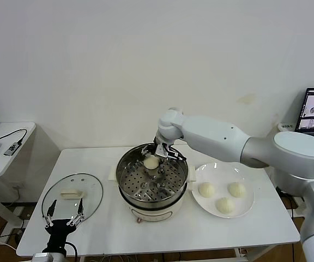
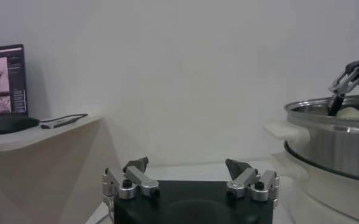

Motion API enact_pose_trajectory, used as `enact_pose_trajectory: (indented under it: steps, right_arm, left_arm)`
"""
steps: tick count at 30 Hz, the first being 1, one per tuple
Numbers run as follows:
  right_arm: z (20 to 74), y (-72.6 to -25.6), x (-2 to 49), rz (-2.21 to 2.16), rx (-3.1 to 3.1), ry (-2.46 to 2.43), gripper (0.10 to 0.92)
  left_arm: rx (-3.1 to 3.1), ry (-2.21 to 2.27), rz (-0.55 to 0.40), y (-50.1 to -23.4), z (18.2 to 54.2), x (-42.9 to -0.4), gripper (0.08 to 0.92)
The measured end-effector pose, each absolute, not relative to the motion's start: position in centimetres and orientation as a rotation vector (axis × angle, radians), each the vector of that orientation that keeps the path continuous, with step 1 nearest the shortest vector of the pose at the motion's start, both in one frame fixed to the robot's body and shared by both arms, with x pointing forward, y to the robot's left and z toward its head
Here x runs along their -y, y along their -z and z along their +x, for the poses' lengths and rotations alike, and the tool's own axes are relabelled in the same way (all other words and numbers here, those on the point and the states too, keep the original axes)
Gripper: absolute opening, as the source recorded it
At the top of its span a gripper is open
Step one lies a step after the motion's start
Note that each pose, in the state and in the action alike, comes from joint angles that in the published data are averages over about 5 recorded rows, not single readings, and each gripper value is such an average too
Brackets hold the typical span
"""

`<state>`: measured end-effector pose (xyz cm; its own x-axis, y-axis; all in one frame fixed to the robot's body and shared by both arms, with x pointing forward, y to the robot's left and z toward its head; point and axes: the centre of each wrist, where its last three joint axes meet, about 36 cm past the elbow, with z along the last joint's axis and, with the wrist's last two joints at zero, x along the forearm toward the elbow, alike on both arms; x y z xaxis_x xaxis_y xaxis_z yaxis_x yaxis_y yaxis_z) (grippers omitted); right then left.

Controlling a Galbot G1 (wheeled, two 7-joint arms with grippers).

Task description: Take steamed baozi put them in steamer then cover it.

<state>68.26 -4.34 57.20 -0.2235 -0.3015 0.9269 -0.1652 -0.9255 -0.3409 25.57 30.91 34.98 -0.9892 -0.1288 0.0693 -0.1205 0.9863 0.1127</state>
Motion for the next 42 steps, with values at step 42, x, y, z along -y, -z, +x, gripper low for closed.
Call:
enact_pose_trajectory:
  steps: [42]
  right_arm:
    - [58.6,-62.1,29.7,-2.042,-2.204,2.321,0.823]
  left_arm:
    - [3.09,0.252,0.182,-37.2,25.5,-32.0,0.823]
